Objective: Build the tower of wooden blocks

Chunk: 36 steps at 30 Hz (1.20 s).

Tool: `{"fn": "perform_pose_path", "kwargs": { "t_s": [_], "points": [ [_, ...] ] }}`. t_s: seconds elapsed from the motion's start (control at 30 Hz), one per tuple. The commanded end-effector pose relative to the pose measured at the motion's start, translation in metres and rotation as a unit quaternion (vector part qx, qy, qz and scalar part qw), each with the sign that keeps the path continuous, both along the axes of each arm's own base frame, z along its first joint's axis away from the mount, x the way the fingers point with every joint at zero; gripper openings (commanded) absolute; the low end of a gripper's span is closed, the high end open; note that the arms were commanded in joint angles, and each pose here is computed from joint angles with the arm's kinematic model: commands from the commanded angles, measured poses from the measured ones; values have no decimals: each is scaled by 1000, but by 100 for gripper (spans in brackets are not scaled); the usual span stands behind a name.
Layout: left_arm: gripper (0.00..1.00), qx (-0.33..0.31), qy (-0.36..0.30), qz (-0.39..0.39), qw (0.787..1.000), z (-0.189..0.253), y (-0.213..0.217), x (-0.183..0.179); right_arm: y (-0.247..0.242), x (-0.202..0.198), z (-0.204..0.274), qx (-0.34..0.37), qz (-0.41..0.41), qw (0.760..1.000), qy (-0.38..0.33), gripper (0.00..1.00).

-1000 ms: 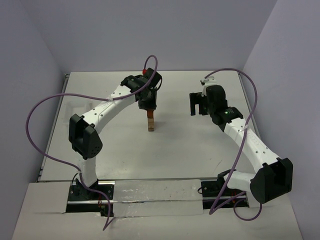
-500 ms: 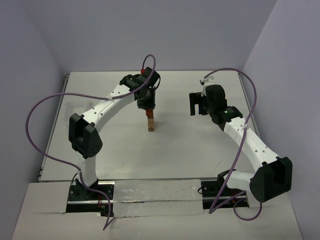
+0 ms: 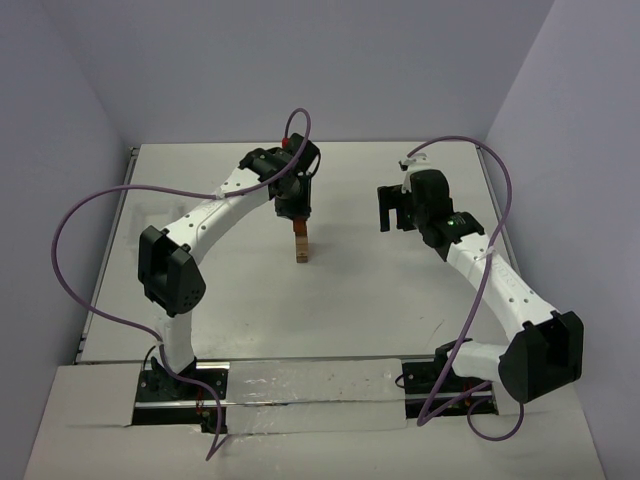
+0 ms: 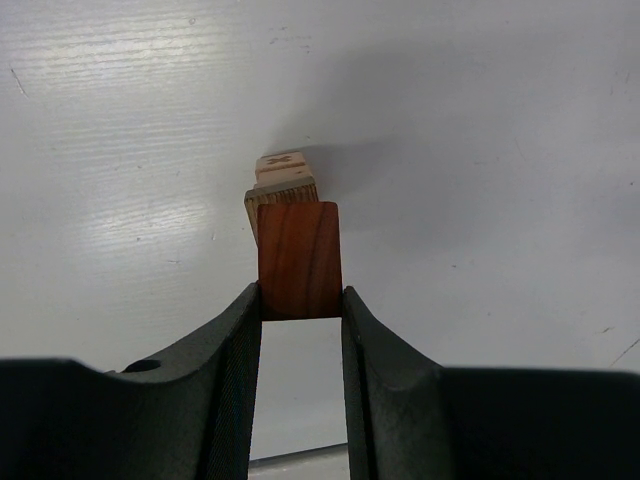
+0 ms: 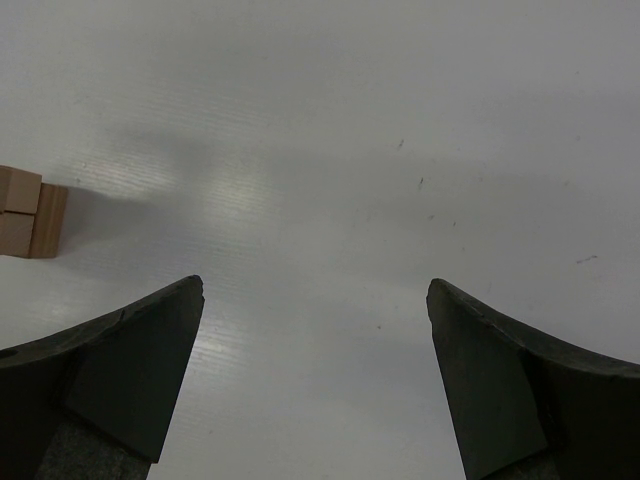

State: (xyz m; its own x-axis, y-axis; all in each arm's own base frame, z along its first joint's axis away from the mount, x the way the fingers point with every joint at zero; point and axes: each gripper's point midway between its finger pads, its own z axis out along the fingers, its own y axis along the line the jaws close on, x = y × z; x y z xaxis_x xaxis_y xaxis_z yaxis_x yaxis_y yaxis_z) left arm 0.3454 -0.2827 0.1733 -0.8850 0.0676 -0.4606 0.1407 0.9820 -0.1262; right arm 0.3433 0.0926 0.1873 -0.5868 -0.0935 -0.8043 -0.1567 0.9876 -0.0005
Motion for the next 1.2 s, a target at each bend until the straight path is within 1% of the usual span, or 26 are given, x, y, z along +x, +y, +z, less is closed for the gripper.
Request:
{"fn": "perform_pose_path", "kwargs": {
  "t_s": [0.0,0.2,0.4,0.47,0.57,0.7,0.73,0.77,0.83,0.87,0.93,1.03,1.07,1.17],
  "points": [
    [13,-29,-15,1,999,21,-6,3,3,10,21,14,-3,1000,-21,100],
    [13,-30,-19,3,999,24,-5,3,3,10,20,14,-2,1000,-20,100],
    [22,-30,-15,3,999,22,-6,2,3,10,21,14,-3,1000,-19,100],
    [26,-30,-14,3,999,21,-6,3,3,10,20,14,-3,1000,-19,100],
    [29,-26,-12,4,1000,18,-6,4,3,9,20,13,-2,1000,-18,100],
    [37,-24,-9,4,1000,15,-5,4,3,9,20,14,-2,1000,-19,100],
    [40,-24,-10,5,1000,15,-5,5,2,10,20,13,-3,1000,-19,100],
    [45,-24,-10,5,1000,15,-5,5,2,9,20,13,-3,1000,-18,100],
    [50,-23,-11,5,1000,15,-4,5,3,9,19,13,-2,1000,-18,100],
    [58,-23,-12,5,1000,16,-4,6,3,9,19,13,-2,1000,-18,100],
    [67,-22,-14,6,1000,16,-4,6,3,9,19,14,-2,1000,-18,100],
    [86,-22,-16,6,1000,17,-3,7,3,9,19,14,-2,1000,-18,100],
    [90,-22,-18,5,1000,18,-4,8,2,9,20,14,-3,1000,-19,100],
    [97,-28,-28,1,999,27,-3,11,3,9,21,15,-1,1000,-19,100]
  ]
}}
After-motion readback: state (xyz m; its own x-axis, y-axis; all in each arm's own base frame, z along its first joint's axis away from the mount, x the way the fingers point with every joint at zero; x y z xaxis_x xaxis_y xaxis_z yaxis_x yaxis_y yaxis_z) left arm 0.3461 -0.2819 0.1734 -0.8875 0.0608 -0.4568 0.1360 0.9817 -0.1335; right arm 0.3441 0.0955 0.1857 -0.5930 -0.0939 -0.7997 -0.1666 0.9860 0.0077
